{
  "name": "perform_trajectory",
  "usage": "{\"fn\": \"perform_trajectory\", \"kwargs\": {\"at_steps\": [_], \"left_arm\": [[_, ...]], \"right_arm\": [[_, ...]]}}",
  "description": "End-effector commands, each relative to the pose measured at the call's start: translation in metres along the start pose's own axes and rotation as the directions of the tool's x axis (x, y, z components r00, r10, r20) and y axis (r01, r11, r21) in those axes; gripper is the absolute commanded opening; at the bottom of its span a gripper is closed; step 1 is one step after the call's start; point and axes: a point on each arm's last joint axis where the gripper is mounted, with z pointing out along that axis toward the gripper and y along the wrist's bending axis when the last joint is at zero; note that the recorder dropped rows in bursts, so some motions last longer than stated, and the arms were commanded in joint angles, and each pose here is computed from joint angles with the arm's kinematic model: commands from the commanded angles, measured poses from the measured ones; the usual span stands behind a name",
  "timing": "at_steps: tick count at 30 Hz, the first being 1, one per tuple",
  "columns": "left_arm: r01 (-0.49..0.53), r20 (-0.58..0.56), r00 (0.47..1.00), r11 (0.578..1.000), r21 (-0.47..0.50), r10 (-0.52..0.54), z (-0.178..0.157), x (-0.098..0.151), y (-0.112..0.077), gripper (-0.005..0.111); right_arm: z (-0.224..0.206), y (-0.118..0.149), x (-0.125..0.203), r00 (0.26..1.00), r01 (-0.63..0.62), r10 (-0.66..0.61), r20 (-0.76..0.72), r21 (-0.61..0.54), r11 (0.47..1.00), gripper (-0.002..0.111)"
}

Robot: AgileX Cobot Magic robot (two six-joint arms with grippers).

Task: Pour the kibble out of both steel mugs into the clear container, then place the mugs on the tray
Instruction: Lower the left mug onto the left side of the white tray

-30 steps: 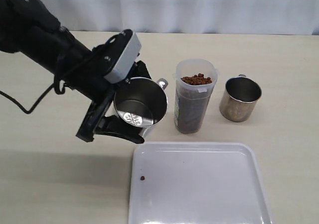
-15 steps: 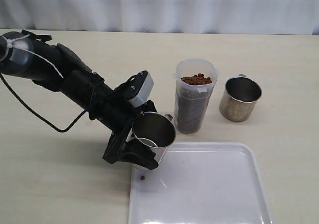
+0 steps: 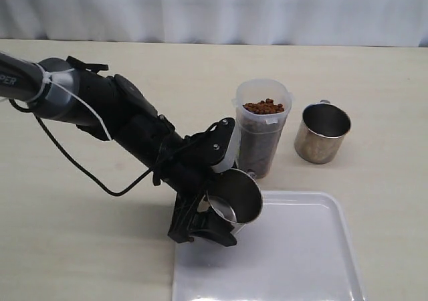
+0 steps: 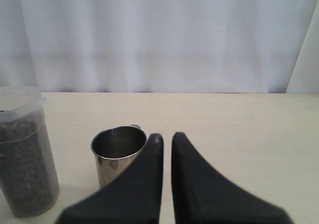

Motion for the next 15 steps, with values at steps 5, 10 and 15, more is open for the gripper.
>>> {"fn": "perform_trajectory", "kwargs": {"at_steps": [5,10,15], "left_arm": [[-0.006,-0.008,1.0,1.0,-0.009,0.006,0.008,0.005,0.004,0.0],[0.006,-0.025,1.0,1.0,-0.015,-0.006,0.012,0.011,0.005,0.006],[0.003,-0.028,1.0,1.0,-0.015,-0.004,0.012,0.011,0.005,0.039]], "right_arm": [[0.0,0.0,0.001,1.0,-0.002,0.002,-0.001,-0.003,1.0,0.005],[0.0,0.0,0.001,1.0,-0.002,0.002,-0.001,-0.003,1.0,0.005],[0.0,0.0,0.001,1.0,-0.002,0.002,-0.001,-0.003,1.0,0.005]]}}
